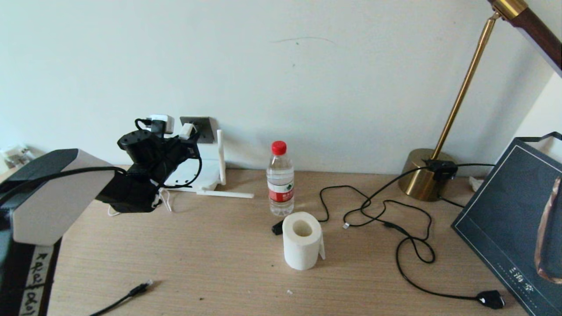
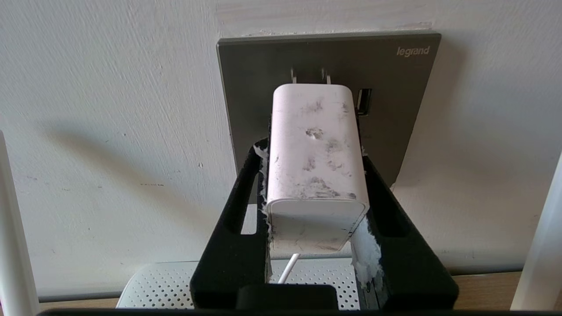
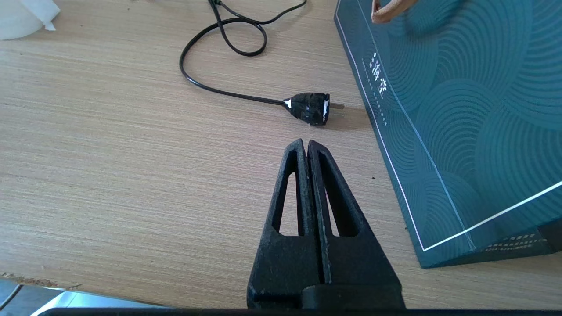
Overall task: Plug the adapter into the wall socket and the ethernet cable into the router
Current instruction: Plug plug into socket
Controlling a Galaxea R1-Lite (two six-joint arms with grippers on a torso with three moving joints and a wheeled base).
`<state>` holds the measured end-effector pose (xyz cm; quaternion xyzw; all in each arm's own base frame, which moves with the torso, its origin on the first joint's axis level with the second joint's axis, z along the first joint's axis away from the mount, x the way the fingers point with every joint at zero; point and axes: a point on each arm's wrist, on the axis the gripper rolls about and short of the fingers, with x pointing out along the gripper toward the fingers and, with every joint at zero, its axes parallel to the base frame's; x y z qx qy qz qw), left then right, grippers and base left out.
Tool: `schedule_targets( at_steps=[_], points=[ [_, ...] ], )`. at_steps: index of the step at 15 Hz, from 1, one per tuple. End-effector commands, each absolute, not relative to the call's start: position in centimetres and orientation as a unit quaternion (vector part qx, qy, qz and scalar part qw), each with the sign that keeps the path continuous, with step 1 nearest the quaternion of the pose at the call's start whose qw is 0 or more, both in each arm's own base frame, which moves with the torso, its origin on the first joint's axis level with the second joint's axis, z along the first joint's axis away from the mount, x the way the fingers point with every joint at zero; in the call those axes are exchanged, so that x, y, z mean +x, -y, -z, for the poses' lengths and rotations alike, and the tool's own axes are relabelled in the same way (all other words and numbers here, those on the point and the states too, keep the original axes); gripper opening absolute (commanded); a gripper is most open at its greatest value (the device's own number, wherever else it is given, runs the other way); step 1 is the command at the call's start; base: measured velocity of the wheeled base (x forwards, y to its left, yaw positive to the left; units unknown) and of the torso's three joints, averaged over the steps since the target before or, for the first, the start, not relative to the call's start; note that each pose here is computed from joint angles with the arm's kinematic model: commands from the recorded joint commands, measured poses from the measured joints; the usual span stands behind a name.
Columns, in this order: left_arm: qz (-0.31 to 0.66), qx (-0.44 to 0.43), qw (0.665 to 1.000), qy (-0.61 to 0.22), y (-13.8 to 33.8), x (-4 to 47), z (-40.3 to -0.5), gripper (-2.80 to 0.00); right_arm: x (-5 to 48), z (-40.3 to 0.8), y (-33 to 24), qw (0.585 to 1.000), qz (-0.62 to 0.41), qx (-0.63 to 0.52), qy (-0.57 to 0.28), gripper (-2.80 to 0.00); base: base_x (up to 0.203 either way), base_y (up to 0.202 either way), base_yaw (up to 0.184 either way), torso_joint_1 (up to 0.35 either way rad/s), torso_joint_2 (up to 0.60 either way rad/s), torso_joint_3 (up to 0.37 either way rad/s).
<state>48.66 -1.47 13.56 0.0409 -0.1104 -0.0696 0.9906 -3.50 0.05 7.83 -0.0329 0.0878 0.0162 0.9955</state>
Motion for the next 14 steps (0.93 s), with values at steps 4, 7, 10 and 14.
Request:
schedule_targets(
  at_steps=[4,7,10,14],
  points=[
    [0.07,0.041,0.99,0.115,1.47,48.71,-13.71,-2.8,-3.5,-7.8,-0.05,0.995,-0.017,-0.033,-0.089,-2.8,0.0,0.0,0.0,0.0,0.0,0.0],
    [0.07,0.041,0.99,0.114,1.48,48.84,-13.94,-2.8,-3.5,-7.8,-0.05,0.995,-0.017,-0.033,-0.089,-2.8,0.0,0.0,0.0,0.0,0.0,0.0],
    [0.07,0.041,0.99,0.113,1.48,48.9,-13.74,-2.8,-3.5,-7.8,-0.05,0.995,-0.017,-0.033,-0.089,-2.8,0.0,0.0,0.0,0.0,0.0,0.0],
    [0.07,0.041,0.991,0.11,1.48,48.9,-13.46,-2.8,-3.5,-7.8,-0.05,0.995,-0.017,-0.033,-0.089,-2.8,0.0,0.0,0.0,0.0,0.0,0.0]
  ],
)
